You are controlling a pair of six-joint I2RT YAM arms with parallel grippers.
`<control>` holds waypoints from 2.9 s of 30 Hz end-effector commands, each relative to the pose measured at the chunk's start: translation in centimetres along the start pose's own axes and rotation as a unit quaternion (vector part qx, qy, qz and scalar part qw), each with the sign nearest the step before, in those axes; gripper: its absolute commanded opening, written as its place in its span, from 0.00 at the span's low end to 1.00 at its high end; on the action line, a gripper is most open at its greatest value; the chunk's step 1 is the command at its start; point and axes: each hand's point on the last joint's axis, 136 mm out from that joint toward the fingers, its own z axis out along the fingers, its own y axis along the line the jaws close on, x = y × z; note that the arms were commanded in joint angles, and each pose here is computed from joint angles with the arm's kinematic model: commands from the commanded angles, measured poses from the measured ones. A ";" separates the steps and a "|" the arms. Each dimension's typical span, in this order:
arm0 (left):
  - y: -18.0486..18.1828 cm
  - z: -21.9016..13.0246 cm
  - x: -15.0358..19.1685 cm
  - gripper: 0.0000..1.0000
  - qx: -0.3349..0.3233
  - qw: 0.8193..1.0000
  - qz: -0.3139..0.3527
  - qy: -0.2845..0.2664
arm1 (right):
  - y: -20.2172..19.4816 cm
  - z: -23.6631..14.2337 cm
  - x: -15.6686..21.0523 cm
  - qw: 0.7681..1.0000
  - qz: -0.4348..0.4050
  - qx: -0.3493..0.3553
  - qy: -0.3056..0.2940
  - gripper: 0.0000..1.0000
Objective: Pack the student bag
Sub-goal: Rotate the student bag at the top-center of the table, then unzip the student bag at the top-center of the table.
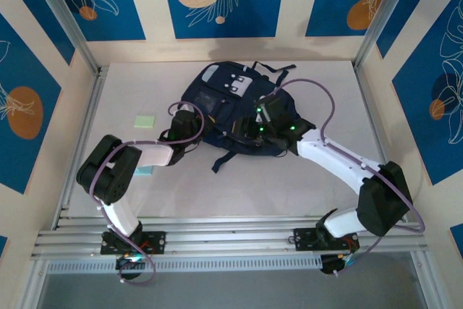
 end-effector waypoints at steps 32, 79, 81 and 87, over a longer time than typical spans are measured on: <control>-4.0 -2.2 0.4 0.00 0.065 0.998 0.004 -0.026 | -4.1 15.2 -0.5 0.972 0.069 0.214 -0.070 0.23; -3.1 4.4 -9.5 0.64 -0.008 0.994 0.109 0.018 | -1.5 4.4 4.1 0.955 0.027 -0.067 0.286 0.00; -3.5 3.0 -8.3 0.73 -0.003 0.994 0.101 0.040 | 0.1 5.2 2.9 0.958 0.030 -0.090 0.270 0.00; -2.7 -0.6 -2.8 0.73 0.007 0.997 0.047 0.067 | 3.3 6.9 0.8 0.957 0.049 -0.135 0.251 0.00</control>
